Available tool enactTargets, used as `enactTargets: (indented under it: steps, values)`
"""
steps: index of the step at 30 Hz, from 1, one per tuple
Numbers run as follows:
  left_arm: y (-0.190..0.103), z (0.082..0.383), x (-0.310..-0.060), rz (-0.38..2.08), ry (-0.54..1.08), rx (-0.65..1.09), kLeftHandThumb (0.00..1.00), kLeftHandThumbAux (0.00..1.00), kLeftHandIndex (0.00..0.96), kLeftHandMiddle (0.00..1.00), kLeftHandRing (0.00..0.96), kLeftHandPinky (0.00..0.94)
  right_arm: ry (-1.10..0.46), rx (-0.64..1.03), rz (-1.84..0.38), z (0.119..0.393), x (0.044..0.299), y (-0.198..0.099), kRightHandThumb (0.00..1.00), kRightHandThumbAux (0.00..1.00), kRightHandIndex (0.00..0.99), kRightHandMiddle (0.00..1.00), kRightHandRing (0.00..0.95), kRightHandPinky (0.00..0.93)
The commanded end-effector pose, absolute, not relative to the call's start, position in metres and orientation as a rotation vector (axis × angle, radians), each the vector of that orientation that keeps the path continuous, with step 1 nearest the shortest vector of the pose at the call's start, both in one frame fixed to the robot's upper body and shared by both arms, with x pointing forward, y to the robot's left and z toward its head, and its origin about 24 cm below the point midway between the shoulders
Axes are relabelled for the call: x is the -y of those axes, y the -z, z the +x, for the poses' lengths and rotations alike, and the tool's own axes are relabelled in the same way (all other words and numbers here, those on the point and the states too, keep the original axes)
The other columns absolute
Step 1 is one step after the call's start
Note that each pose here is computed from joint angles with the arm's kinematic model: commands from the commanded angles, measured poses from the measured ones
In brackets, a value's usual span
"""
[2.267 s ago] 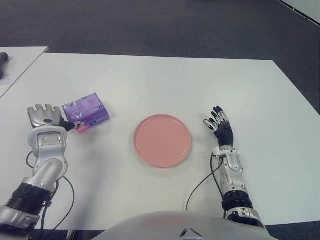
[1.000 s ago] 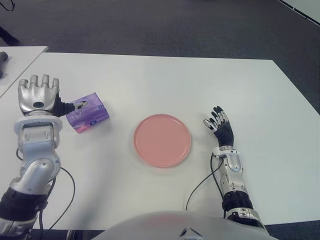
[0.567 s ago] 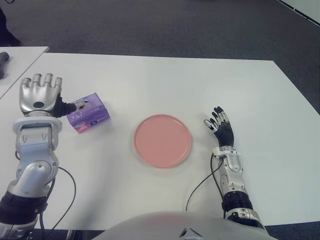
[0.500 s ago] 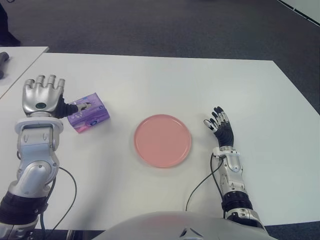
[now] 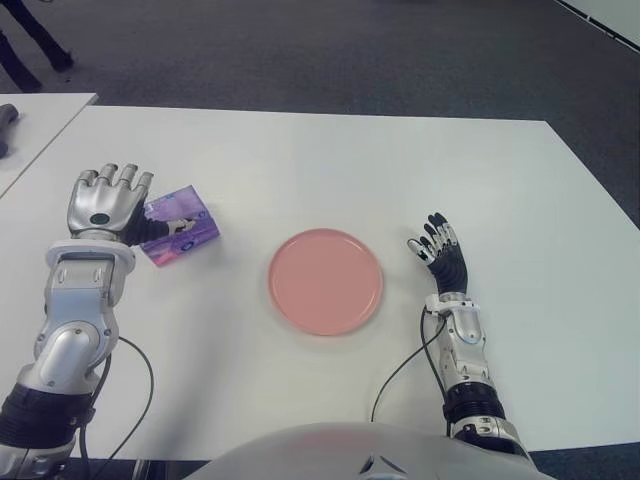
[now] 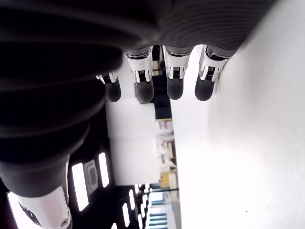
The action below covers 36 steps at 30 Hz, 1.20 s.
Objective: Put the tissue paper into the plate.
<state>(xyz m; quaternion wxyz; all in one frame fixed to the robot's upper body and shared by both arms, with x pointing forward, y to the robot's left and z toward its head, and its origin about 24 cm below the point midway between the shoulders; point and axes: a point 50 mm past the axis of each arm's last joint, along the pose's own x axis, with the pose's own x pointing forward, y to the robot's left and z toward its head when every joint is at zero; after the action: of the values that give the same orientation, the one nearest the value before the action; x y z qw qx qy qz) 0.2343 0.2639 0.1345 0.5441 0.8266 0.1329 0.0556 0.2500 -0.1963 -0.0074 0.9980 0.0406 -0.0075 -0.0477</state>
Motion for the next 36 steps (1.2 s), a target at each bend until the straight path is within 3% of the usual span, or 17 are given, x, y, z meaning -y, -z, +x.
enactTargets:
  steps: [1, 9, 36]
  values:
    - [-0.123, 0.236, -0.265, 1.967, -0.06, -0.344, 0.101, 0.102, 0.0, 0.0, 0.0, 0.0, 0.115, -0.067, 0.105, 0.239, 0.197, 0.023, 0.129, 0.741, 0.0, 0.011, 0.01, 0.05]
    - [-0.099, 0.246, -0.269, 1.96, 0.012, -0.393, 0.08, 0.097, 0.0, 0.0, 0.0, 0.0, 0.115, -0.065, 0.104, 0.238, 0.198, 0.023, 0.129, 0.741, 0.0, 0.011, 0.01, 0.05]
    - [-0.075, 0.25, -0.274, 1.966, 0.064, -0.37, 0.078, 0.084, 0.0, 0.0, 0.0, 0.0, 0.116, -0.064, 0.103, 0.235, 0.202, 0.021, 0.129, 0.741, 0.0, 0.011, 0.01, 0.05]
